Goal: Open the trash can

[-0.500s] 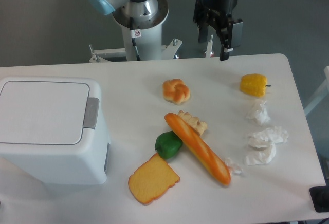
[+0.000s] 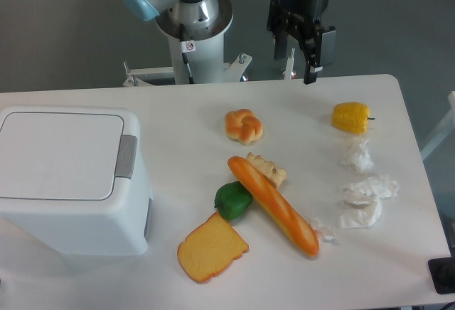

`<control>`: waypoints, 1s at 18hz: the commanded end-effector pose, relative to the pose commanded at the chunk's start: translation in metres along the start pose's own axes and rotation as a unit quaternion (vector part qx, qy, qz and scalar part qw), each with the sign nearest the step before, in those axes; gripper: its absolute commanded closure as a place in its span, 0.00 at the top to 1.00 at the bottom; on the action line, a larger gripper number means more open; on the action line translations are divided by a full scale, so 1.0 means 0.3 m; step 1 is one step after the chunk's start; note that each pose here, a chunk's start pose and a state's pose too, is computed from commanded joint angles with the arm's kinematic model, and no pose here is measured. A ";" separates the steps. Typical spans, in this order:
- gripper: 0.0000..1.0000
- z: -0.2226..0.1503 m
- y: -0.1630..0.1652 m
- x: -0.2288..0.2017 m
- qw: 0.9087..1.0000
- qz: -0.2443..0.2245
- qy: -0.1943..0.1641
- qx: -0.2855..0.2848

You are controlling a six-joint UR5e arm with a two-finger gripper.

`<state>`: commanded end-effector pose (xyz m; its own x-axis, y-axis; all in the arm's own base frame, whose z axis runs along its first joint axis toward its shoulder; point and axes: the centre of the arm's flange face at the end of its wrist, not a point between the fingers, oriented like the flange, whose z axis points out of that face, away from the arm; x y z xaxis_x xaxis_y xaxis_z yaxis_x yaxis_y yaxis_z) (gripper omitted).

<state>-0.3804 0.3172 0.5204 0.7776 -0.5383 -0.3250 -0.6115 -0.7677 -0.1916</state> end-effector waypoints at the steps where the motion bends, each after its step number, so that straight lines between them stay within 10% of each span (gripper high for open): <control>1: 1.00 0.000 -0.003 -0.001 1.000 -0.001 -0.001 0.004; 18: 1.00 -0.027 -0.103 -0.023 0.985 -0.142 -0.012 0.100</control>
<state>-0.3657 0.3417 0.5360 0.9195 -0.3007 -0.2532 -0.3876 -0.8008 -0.4565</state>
